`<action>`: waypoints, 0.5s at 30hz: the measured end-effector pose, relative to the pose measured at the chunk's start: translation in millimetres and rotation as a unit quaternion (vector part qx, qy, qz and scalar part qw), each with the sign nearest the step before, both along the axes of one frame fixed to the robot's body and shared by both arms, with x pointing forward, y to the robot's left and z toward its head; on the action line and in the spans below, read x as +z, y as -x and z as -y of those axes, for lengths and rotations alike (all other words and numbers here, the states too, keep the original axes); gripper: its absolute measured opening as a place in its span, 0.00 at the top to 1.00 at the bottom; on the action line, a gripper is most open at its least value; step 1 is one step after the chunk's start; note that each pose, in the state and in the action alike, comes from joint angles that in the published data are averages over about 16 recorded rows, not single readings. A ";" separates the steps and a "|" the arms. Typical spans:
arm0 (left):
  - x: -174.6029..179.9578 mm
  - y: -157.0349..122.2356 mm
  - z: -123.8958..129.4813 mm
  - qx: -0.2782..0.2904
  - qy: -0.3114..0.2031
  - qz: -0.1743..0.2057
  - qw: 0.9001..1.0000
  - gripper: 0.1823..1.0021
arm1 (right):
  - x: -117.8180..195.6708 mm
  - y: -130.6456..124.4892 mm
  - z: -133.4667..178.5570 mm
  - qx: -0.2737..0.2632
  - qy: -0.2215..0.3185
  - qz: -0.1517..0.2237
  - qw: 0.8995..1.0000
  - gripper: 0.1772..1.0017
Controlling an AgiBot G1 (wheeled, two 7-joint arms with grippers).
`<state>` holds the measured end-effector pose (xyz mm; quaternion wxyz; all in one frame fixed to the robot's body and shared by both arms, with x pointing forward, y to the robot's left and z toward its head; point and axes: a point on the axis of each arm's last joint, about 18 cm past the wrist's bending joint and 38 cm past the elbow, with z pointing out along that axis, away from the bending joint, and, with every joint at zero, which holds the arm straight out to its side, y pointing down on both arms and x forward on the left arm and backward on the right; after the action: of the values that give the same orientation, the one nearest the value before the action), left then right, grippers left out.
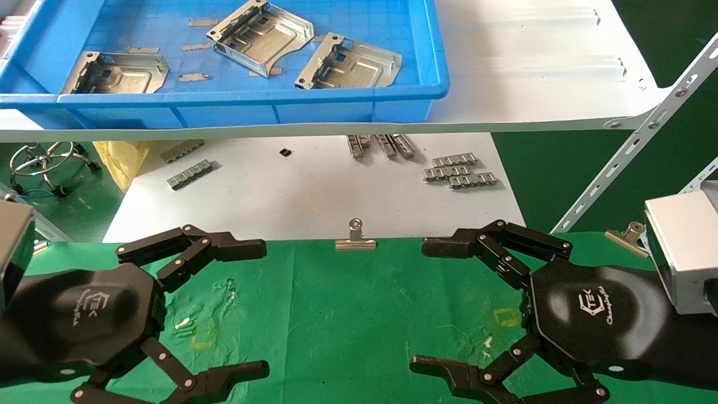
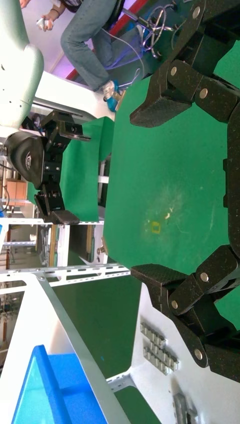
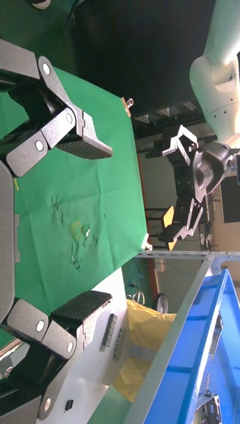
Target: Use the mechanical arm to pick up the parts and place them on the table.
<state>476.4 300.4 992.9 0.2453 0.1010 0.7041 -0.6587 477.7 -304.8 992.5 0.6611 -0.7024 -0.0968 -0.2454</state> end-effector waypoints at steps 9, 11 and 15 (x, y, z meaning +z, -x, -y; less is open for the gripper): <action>0.0 0.0 0.0 0.000 0.000 0.000 1.000 0.00 | 0.0 0.0 0.0 0.000 0.000 0.000 1.000 0.12; 0.0 0.0 0.0 0.000 0.000 0.000 1.000 0.00 | 0.0 0.0 0.0 0.000 0.000 0.000 1.000 0.15; 0.0 0.0 0.0 0.000 0.000 0.000 1.000 0.00 | 0.0 0.0 0.0 0.000 0.000 0.000 1.000 0.24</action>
<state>476.4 300.4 992.9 0.2453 0.1010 0.7041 -0.6587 477.7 -304.8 992.5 0.6611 -0.7024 -0.0968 -0.2454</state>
